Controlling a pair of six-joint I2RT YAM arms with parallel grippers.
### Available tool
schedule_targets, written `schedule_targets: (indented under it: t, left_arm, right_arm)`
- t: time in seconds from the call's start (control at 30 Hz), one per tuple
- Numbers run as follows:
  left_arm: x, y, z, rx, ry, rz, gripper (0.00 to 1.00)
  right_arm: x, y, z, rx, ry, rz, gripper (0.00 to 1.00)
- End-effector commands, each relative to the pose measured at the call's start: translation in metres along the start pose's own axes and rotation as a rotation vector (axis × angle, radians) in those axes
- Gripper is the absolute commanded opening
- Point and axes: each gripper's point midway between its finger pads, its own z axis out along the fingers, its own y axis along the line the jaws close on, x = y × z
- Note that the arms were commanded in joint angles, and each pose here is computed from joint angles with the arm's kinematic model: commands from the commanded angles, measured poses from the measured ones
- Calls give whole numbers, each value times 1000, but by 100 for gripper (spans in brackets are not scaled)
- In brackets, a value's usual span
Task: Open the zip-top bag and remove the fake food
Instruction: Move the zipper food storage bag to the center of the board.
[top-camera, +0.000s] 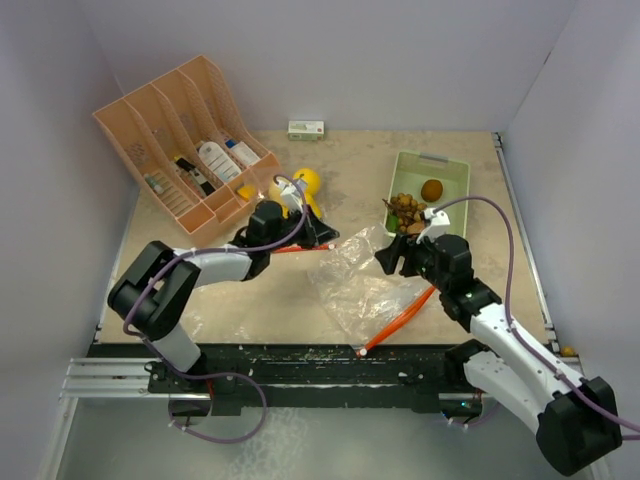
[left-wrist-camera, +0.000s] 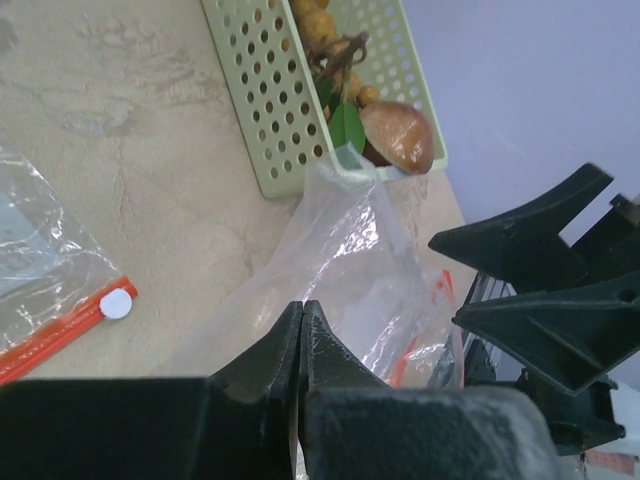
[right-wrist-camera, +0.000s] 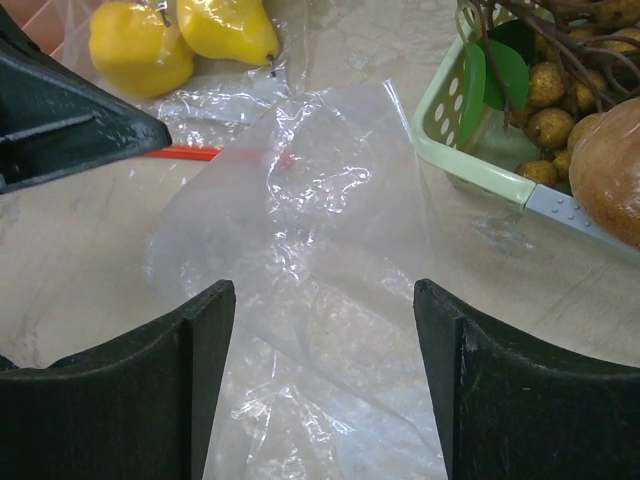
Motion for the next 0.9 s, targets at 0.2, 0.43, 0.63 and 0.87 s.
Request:
schedule_targets:
  t: [0.2,0.43,0.63,0.87]
  left_arm:
    - [-79,-26,-16,39,-160,75,42]
    - [-57,-34,-8,102,-97,101,81]
    - [-56,-28,-15,72,-119,93,81]
    - [-50,-16,-18,25,-124,75,79]
  right_arm:
    - [-10,-2,-9,22,-36,-1,86]
    - [2,-10,13,38,19,-45,98]
    - [36,-10,41,-10,134,-20,77]
    - [-5,0,30,-2,19,-25,0]
